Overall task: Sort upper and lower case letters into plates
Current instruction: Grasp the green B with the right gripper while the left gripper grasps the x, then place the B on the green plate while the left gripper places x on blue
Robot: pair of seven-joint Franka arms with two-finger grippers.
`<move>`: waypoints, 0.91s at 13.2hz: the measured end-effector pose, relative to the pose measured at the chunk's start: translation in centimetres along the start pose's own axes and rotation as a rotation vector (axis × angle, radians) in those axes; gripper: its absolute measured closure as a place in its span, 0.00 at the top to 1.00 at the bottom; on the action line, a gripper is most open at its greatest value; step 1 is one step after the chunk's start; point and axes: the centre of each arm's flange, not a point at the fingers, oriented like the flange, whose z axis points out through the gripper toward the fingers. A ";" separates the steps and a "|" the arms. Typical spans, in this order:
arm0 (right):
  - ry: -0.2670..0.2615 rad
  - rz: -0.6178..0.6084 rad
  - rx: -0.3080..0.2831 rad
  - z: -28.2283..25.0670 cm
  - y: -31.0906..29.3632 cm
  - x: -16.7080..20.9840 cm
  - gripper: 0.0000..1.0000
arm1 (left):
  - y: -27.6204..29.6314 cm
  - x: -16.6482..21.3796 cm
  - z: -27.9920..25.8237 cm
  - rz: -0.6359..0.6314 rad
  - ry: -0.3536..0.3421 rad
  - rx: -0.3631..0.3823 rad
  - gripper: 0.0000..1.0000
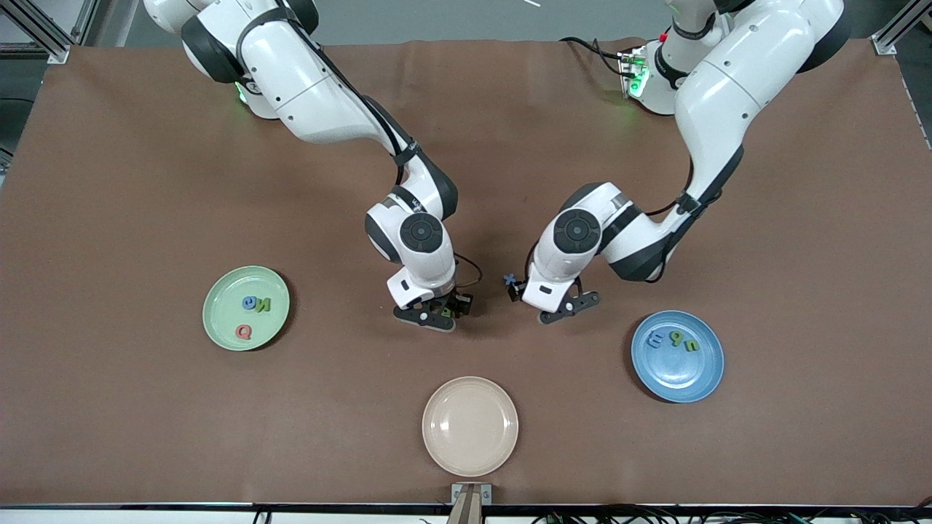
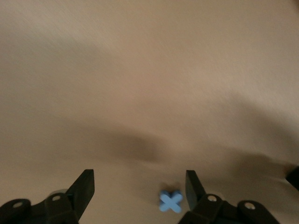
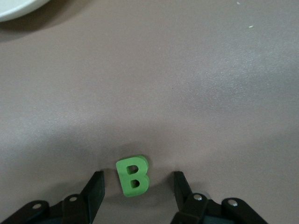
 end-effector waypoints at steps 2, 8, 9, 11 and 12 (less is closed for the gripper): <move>0.013 -0.011 -0.006 -0.1 0.0 0.2 0.44 | 0.6 -1.4 1.3 0.004 -0.013 -0.014 0.85; 0.030 -0.062 -0.082 -0.4 2.6 3.5 0.27 | 1.6 -3.6 3.1 0.028 -0.037 -0.016 0.66; 0.008 -0.093 -0.120 -1.3 4.4 5.5 0.27 | 1.7 -3.7 3.3 0.030 -0.039 -0.014 0.66; -0.035 -0.169 -0.152 -5.3 9.3 10.6 0.27 | 1.7 -4.0 3.8 0.035 -0.038 -0.005 0.63; -0.057 -0.220 -0.149 -7.5 12.7 13.0 0.27 | 1.7 -4.2 4.1 0.039 -0.036 0.001 0.63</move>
